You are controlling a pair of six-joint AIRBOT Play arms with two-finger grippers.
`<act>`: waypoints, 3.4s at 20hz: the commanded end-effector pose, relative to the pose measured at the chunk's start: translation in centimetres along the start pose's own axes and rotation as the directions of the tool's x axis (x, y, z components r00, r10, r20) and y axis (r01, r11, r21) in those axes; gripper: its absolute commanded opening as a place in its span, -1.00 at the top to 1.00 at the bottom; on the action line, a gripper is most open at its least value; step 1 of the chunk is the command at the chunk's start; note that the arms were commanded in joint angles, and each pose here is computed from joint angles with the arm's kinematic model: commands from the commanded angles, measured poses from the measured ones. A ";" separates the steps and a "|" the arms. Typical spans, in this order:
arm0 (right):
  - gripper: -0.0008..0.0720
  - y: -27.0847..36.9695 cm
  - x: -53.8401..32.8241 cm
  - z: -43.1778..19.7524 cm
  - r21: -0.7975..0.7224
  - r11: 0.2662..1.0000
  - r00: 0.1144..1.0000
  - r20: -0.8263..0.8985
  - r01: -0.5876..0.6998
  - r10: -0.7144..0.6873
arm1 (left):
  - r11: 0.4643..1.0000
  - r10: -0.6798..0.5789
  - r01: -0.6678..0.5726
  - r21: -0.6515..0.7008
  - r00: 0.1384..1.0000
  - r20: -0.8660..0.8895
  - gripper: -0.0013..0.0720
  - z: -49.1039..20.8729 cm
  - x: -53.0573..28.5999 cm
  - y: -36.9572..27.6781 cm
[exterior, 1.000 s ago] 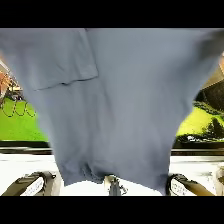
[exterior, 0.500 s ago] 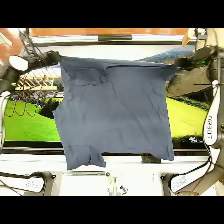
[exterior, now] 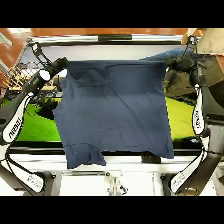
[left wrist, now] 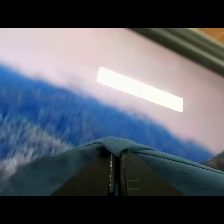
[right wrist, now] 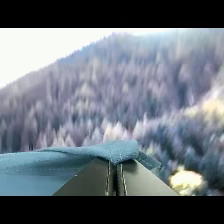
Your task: Fold the shirts.
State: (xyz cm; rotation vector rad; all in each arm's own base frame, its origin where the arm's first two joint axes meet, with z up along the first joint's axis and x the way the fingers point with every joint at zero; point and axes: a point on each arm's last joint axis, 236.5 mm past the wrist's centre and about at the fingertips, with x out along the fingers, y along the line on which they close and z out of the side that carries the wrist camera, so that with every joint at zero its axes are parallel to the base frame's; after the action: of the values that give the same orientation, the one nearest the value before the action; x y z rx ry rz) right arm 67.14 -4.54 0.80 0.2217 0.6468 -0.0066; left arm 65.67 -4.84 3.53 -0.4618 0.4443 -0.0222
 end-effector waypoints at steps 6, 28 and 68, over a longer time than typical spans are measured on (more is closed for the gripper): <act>0.83 0.0 -0.9 -5.9 -0.054 0.999 0.967 -0.253 0.007 -0.020 | 0.991 -0.011 0.074 0.109 0.868 -0.496 0.86 -8.7 -3.6 2.1; 0.83 -1.3 -9.5 -17.5 -0.057 0.998 0.638 -0.769 0.003 -0.045 | 0.991 0.025 0.107 0.086 0.476 -0.879 0.86 -15.4 -13.5 5.0; -0.53 -2.2 -20.9 -16.4 -0.014 1.000 0.459 -0.888 0.000 -0.013 | 0.993 0.105 0.042 0.113 0.159 -0.982 -0.49 -15.9 -24.2 5.1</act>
State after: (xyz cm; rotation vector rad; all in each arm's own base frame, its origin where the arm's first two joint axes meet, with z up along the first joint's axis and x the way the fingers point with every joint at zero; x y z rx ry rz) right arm 41.03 -3.32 -3.74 0.1666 1.8079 0.1196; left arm 38.16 -4.68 -4.61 -0.2291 1.8168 -0.3631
